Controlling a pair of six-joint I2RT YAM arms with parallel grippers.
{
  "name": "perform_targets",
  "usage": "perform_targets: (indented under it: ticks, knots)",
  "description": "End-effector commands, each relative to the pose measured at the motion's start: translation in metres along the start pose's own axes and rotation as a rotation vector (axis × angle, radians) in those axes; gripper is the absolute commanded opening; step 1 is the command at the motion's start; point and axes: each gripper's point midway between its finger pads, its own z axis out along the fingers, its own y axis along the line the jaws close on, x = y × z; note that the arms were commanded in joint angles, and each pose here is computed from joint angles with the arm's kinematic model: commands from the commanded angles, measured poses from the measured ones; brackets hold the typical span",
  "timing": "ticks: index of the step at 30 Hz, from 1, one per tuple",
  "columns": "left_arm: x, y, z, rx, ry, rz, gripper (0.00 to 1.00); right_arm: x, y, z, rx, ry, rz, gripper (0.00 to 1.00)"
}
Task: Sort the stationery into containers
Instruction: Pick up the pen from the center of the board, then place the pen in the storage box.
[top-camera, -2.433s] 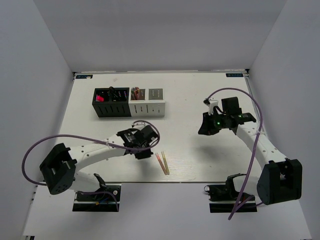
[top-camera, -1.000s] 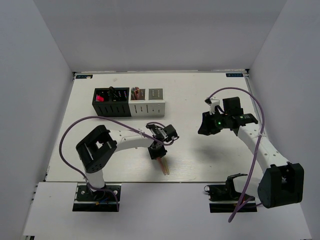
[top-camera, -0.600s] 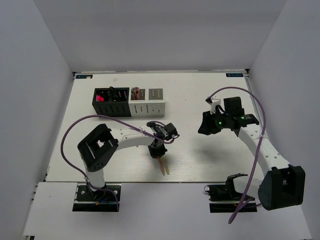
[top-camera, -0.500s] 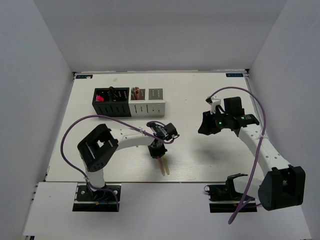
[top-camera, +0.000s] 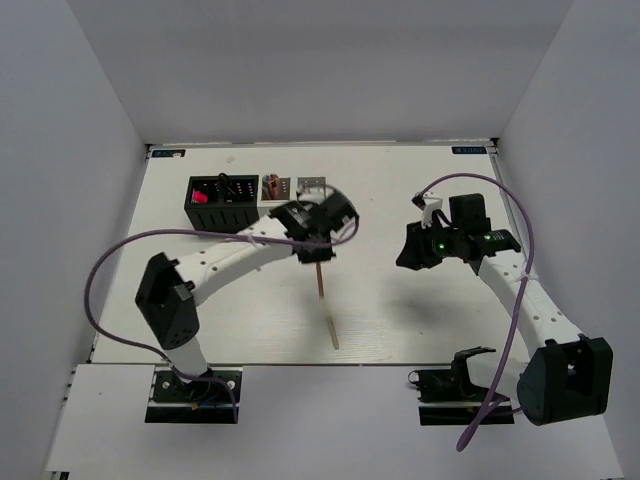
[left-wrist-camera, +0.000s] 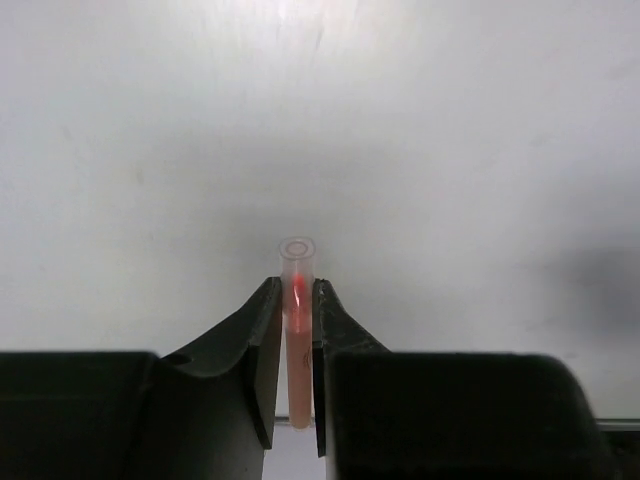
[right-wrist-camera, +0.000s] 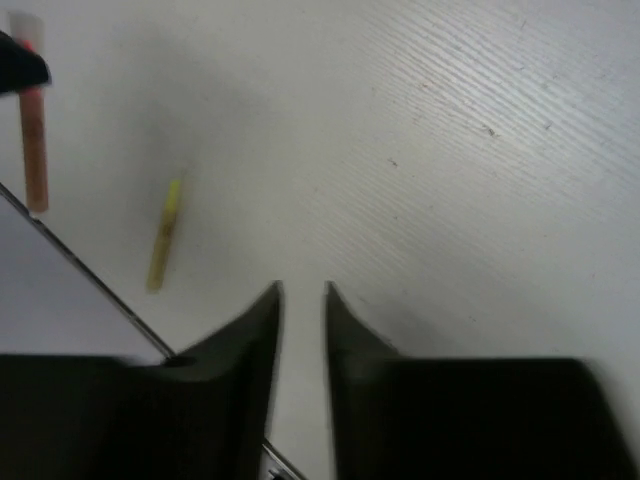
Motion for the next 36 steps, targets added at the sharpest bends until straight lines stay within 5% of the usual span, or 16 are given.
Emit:
perform_targets:
  ticks: [1, 3, 7, 15, 25, 31, 34, 35, 36]
  knots:
    - [-0.095, 0.019, -0.062, 0.038, -0.27, -0.001, 0.0, -0.014, 0.006, -0.007, -0.024, -0.043, -0.033, 0.48]
    - [-0.135, 0.018, -0.07, 0.057, -0.354, 0.004, 0.0, -0.014, 0.006, -0.005, -0.025, -0.038, -0.032, 0.67]
    - [-0.211, 0.009, -0.099, 0.071, -0.525, -0.006, 0.0, -0.012, 0.004, -0.004, -0.02, -0.036, -0.027, 0.7]
    - [-0.3, -0.008, -0.08, 0.016, -0.774, -0.002, 0.0, -0.012, 0.002, -0.002, -0.01, -0.034, -0.031, 0.71]
    - [-0.319, -0.014, -0.019, -0.085, -0.822, 0.033, 0.0, -0.011, -0.001, -0.001, 0.001, -0.029, -0.03, 0.72]
    - [-0.296, -0.006, 0.015, -0.136, -0.759, 0.063, 0.0, -0.012, -0.004, -0.002, 0.015, -0.032, -0.032, 0.77]
    - [-0.282, 0.001, 0.024, -0.141, -0.737, 0.058, 0.16, -0.012, -0.003, -0.001, 0.013, -0.033, -0.031, 0.81]
    - [-0.28, 0.002, 0.024, -0.138, -0.734, 0.051, 0.34, -0.012, -0.003, -0.001, 0.013, -0.032, -0.032, 0.81]
    - [-0.278, 0.003, 0.023, -0.138, -0.733, 0.054, 0.4, -0.012, -0.002, -0.002, 0.01, -0.035, -0.032, 0.81]
